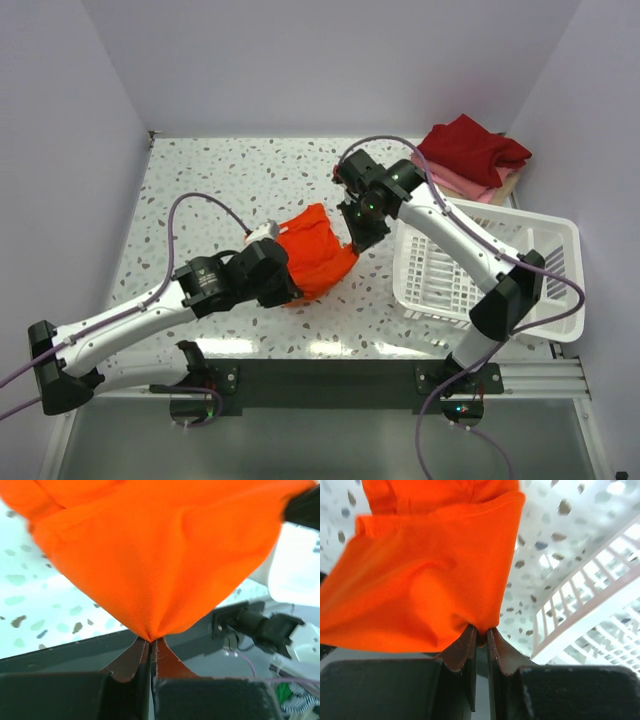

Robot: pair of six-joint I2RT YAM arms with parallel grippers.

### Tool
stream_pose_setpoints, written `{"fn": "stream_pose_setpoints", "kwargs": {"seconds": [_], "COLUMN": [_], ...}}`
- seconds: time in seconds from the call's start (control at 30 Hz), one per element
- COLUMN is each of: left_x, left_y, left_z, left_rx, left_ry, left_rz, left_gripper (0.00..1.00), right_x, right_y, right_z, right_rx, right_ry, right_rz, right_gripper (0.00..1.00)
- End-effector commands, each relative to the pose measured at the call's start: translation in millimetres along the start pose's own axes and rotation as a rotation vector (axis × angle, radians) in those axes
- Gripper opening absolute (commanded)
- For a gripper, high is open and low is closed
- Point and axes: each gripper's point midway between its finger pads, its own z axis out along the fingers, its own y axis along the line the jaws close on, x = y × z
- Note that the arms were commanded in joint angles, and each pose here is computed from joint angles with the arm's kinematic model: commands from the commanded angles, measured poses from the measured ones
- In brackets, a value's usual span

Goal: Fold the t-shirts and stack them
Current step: Fold the tshirt, then neatly place the folded tshirt to the corner

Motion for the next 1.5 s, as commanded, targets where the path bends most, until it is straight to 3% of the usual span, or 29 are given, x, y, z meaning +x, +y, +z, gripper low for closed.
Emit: {"fn": "stream_pose_setpoints", "kwargs": {"seconds": [0.0, 0.2, 0.37, 0.53, 0.73, 0.83, 0.87, 0.9, 0.93, 0.97, 1.0, 1.03, 1.2, 1.47], "left_x": [-25, -64, -67, -82, -127, -166, -174, -186, -199, -202, -217, -223, -230, -191], "left_y": [20, 31, 40, 62, 91, 121, 129, 130, 137, 143, 135, 133, 120, 127], "left_z": [6, 18, 41, 47, 56, 62, 68, 67, 65, 68, 62, 59, 56, 72], "left_rx": [-0.101, -0.048, -0.068, -0.119, -0.143, -0.24, -0.269, -0.281, -0.317, -0.351, -0.344, -0.352, -0.318, -0.25], "left_ry": [-0.09, -0.171, -0.118, -0.141, -0.228, -0.319, -0.33, -0.36, -0.395, -0.384, -0.416, -0.429, -0.421, -0.326], "left_rz": [-0.082, -0.145, -0.121, -0.128, -0.152, -0.184, -0.178, -0.171, -0.171, -0.158, -0.153, -0.15, -0.146, -0.166], "left_gripper": [0.0, 0.0, 0.0, 0.0, 0.0, 0.0, 0.12, 0.33, 0.71, 0.83, 0.92, 1.0, 1.0, 1.0], "right_x": [-35, -78, -104, -133, -181, -209, -215, -225, -227, -230, -233, -235, -241, -209], "right_y": [-18, -12, -6, 1, 9, 8, 3, 3, 1, -1, 0, 1, -1, -37], "right_z": [0, 23, 41, 56, 77, 99, 106, 110, 122, 123, 121, 120, 79, 85], "right_rx": [0.083, 0.078, 0.067, 0.056, 0.054, 0.062, 0.067, 0.061, 0.062, 0.044, 0.027, 0.007, -0.104, -0.278], "right_ry": [-0.055, -0.082, -0.123, -0.174, -0.297, -0.379, -0.39, -0.424, -0.414, -0.415, -0.42, -0.423, -0.514, -0.398], "right_rz": [0.023, 0.004, 0.0, 0.006, 0.034, 0.078, 0.099, 0.127, 0.136, 0.15, 0.166, 0.168, 0.175, 0.179], "right_gripper": [0.0, 0.0, 0.0, 0.0, 0.0, 0.02, 0.29, 0.49, 0.65, 0.89, 0.96, 0.99, 0.99, 0.99]}}
